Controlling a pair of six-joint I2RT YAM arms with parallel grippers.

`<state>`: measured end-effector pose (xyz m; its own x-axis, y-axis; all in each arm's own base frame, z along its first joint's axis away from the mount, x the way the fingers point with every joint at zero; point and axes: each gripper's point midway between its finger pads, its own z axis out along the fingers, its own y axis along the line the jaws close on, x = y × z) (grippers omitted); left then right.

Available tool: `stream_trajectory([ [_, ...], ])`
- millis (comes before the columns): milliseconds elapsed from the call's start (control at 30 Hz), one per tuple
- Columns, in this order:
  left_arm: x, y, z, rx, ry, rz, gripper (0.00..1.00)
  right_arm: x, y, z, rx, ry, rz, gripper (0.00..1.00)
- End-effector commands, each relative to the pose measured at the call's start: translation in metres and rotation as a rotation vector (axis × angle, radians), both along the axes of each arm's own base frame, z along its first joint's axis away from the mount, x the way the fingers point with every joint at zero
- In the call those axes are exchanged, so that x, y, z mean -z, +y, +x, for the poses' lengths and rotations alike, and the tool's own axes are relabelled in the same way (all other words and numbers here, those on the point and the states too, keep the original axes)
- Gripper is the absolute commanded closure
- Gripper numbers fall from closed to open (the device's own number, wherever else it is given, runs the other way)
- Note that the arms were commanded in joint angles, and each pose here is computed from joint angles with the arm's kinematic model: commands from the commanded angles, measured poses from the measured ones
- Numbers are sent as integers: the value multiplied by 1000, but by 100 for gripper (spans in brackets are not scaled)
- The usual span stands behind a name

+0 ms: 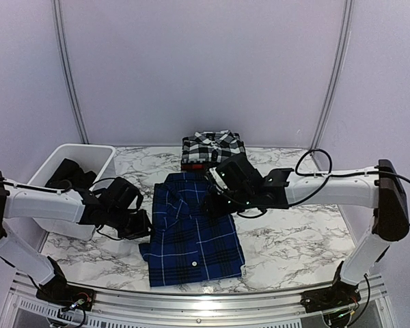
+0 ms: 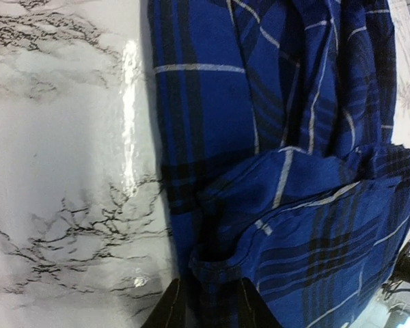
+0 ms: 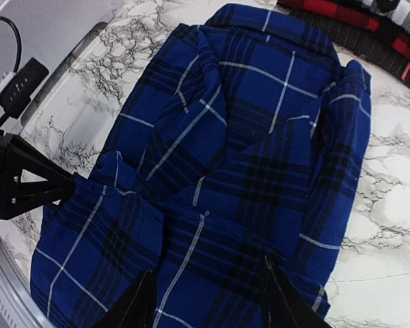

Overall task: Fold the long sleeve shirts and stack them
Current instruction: Fold the rectangle-folded shirt at the center of the board, then adjust the 2/3-rectangle-folded shirt at the center of the board.

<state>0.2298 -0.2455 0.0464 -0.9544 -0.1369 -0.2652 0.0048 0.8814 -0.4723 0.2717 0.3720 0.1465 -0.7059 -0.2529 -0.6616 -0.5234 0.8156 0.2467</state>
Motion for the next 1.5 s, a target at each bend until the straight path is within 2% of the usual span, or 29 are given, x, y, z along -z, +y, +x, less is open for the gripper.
stream_trajectory([
  [0,-37,-29,21,50,-103,-122,80,-2,20,-4,-25,24,51,53],
  [133,-45,-40,17,93,-109,-169,95,-4,25,-4,-34,27,71,53],
  [233,-58,-49,13,143,-139,-206,100,-4,25,-4,-30,25,76,54],
  [400,-71,-52,1,178,-169,-231,100,-6,31,-6,-48,35,100,54],
  [567,-74,-86,-37,390,-155,-282,100,-4,40,-12,-80,70,144,54],
  [800,-30,-108,-65,507,-45,-210,100,3,34,-12,-42,86,139,54],
  [967,-27,-110,-66,518,-53,-199,94,3,38,-19,-76,94,152,53],
  [1267,-25,-111,-68,527,-46,-200,94,30,69,-39,-179,142,110,43],
  [1467,-29,-109,-66,517,-65,-199,93,47,75,-50,-201,189,96,49],
])
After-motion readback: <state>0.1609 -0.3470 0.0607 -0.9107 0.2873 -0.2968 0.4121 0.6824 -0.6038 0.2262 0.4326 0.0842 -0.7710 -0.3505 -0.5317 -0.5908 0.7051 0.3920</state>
